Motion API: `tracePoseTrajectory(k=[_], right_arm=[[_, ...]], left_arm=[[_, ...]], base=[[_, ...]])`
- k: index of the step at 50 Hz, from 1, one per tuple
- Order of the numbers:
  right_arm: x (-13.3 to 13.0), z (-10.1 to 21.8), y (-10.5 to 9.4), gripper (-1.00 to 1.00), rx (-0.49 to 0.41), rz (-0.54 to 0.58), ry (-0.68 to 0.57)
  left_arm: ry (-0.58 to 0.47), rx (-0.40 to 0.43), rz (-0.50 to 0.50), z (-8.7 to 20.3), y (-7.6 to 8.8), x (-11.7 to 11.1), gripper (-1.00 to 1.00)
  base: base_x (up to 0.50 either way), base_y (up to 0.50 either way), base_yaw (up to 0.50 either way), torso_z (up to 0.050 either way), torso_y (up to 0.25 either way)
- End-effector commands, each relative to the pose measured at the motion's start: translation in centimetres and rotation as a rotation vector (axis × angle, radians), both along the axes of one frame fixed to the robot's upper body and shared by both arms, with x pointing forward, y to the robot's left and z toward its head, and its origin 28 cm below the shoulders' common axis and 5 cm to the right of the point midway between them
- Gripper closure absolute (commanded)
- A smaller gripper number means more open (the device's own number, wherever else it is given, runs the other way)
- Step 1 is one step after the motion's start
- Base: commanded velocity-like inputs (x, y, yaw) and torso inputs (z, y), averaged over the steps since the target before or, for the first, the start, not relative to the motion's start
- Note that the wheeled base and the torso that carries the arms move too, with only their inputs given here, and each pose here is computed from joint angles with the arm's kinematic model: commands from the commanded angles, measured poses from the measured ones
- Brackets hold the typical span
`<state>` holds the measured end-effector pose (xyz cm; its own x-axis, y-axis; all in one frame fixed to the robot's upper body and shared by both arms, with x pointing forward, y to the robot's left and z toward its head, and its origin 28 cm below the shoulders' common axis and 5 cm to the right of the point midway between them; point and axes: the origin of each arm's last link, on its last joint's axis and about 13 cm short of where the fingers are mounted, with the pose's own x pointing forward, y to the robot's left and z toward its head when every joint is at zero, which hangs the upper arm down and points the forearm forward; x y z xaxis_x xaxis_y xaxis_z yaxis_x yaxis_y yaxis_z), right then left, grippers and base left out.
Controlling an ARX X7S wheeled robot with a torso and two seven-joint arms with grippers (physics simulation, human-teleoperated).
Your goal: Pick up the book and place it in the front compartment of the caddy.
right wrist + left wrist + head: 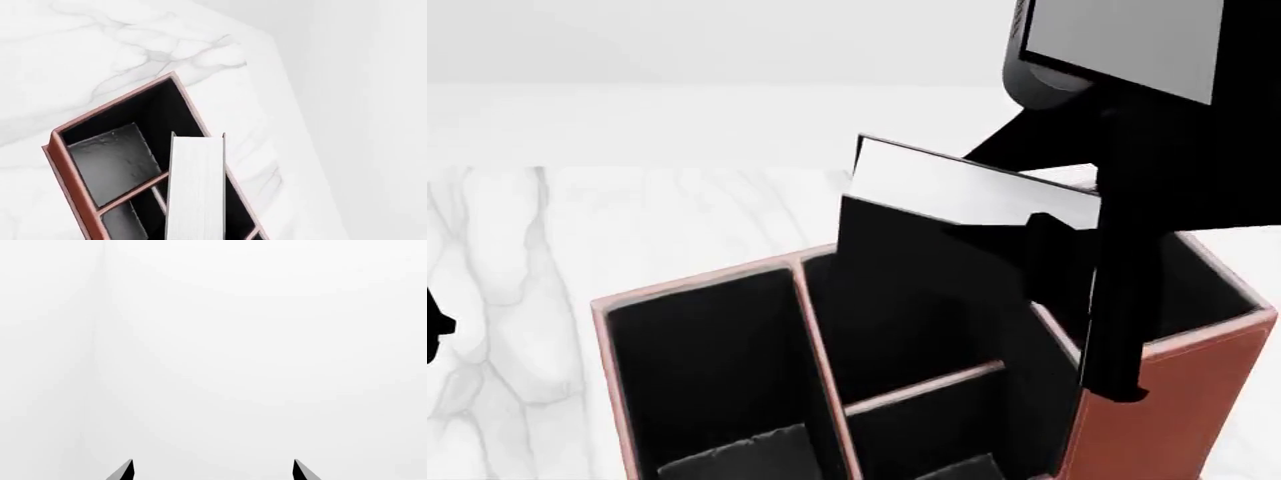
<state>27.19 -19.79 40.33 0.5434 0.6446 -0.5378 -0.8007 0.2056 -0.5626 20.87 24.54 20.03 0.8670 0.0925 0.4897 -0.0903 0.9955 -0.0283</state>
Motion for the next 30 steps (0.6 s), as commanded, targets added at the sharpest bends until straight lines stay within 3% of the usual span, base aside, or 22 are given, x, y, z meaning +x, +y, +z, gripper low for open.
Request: tracePoseTrajectory(k=[1,20,30], right_arm=[[1.9,2.0,-0.4,1.00,-0.032,0.015,-0.036],[6.4,2.5,-0.4,1.00,0.023,0.103,0.056],[8.0,3.0,-0.6,1.00,0.003,0.113,0.129]], left_arm=[[0.000,0.002,0.000,0.1,0.0,0.0,-1.00],[-0.003,0.007,0.002,0.3,0.0,0.1,-1.00],[-0.002,0.008,0.004,0.2,0.0,0.1,-1.00]], base=[[0.00,0.00,0.00,0.000,0.010],[0.00,0.00,0.00,0.000,0.001],[0.00,0.00,0.00,0.000,0.001]])
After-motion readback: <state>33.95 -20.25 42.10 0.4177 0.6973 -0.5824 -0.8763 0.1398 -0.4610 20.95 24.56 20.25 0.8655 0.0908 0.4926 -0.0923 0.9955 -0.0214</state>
